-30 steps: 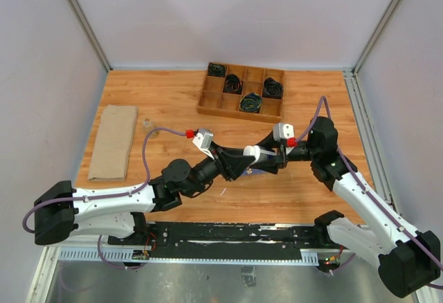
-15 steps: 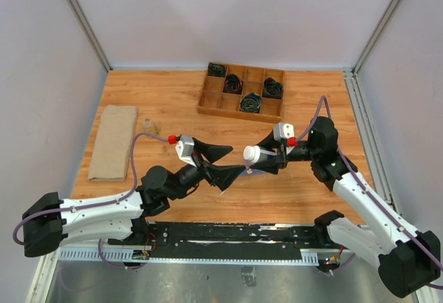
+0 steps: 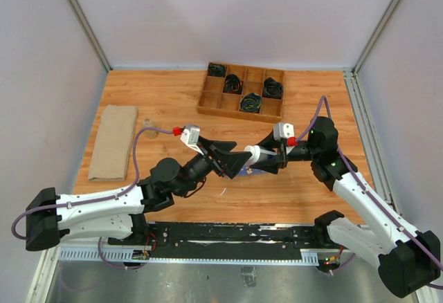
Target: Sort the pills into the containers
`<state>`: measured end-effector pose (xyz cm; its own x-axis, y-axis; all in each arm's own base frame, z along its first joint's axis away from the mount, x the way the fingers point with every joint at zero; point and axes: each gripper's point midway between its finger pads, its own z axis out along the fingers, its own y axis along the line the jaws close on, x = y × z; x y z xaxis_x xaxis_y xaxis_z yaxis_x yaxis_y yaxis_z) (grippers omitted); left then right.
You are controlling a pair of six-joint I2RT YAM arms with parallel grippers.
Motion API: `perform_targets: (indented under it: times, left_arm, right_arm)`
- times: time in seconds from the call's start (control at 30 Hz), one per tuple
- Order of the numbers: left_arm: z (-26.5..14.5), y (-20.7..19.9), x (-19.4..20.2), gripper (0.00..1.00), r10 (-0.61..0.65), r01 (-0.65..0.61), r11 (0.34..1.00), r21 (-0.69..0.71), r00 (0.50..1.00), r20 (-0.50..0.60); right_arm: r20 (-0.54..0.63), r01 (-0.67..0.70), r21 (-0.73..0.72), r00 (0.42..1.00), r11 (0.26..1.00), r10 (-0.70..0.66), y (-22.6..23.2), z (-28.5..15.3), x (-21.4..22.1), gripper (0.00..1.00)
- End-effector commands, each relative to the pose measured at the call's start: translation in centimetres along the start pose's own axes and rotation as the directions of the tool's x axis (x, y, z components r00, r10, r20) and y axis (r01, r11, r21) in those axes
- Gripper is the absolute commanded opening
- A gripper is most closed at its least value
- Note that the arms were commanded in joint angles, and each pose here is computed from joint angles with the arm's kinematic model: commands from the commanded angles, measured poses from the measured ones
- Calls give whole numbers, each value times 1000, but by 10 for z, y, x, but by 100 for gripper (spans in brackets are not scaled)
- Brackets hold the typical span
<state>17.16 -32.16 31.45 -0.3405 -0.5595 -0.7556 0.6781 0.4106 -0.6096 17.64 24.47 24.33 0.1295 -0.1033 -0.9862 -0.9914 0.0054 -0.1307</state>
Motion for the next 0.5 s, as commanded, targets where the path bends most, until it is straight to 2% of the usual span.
perform_targets:
  times: [0.0, 0.2, 0.47]
  left_arm:
    - [12, 15, 6, 87, -20, 17, 988, -155, 1000, -15]
    - [24, 13, 21, 77, -12, -1, 984, -178, 997, -70]
    - [27, 11, 28, 59, -18, 2, 986, -168, 996, -92]
  right_arm:
    - [8, 17, 12, 1000, 1000, -17, -4, -1, -4, 12]
    - [8, 18, 13, 1000, 1000, -18, -3, -1, -4, 12]
    - [7, 17, 14, 1000, 1000, -17, -3, -1, -4, 13]
